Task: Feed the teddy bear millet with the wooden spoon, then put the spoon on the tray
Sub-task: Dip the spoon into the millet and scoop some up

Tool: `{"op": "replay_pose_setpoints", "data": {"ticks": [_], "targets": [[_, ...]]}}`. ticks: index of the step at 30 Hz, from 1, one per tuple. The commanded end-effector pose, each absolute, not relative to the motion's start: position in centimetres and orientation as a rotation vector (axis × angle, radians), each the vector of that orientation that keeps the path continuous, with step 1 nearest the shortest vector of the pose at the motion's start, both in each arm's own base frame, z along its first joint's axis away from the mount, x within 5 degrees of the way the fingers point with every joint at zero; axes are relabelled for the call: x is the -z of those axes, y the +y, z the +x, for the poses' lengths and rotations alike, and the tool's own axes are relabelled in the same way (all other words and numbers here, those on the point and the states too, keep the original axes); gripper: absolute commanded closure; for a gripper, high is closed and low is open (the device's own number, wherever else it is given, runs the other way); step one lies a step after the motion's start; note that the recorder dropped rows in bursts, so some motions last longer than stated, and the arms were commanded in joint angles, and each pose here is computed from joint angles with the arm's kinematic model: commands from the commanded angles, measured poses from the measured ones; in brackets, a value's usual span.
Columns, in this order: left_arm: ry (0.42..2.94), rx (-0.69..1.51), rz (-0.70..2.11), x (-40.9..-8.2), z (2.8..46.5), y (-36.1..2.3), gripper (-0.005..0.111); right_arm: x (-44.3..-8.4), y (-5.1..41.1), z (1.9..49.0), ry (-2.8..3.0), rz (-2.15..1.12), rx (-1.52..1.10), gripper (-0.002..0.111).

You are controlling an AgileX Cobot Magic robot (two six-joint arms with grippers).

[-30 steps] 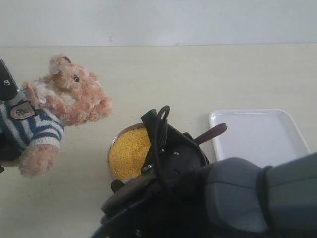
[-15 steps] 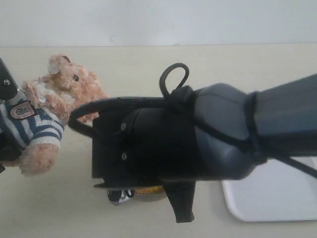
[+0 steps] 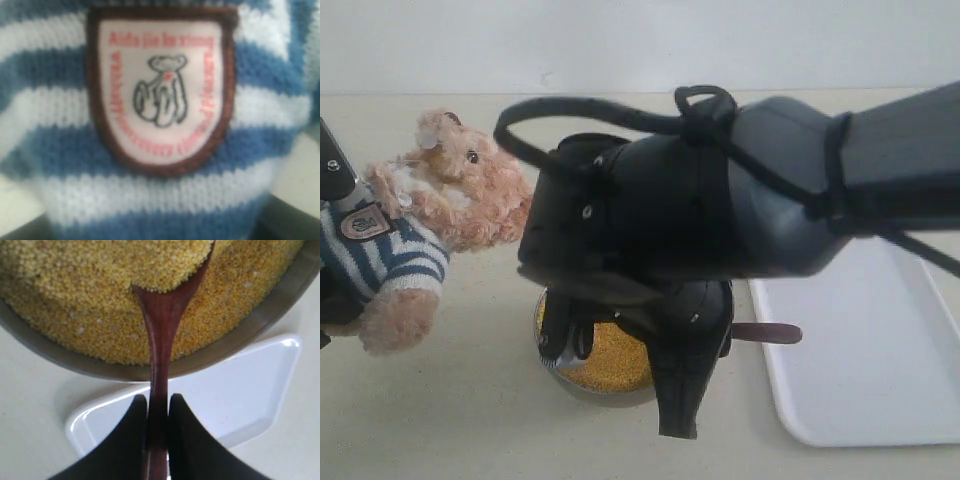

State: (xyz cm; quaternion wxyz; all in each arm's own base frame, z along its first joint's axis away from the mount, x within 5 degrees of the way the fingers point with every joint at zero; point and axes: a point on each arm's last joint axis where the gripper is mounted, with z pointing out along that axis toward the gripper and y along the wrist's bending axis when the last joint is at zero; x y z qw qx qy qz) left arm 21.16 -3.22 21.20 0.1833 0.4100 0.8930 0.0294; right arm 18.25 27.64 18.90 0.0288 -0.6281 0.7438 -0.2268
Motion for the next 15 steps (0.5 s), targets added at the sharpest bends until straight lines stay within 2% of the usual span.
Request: {"op": "replay_pose_setpoints", "data": {"ticks": [1,15], "targets": [[2.512,-0.069,1.138,-21.2,21.2,-3.5,0.103,-19.4,27.2,19.2,2.426,-1.864,0.601,0.109],[2.510,-0.070,1.137,-21.2,21.2,-3.5,0.103,-20.5,26.4,20.1,2.517,-1.777,0.504,0.109]]}}
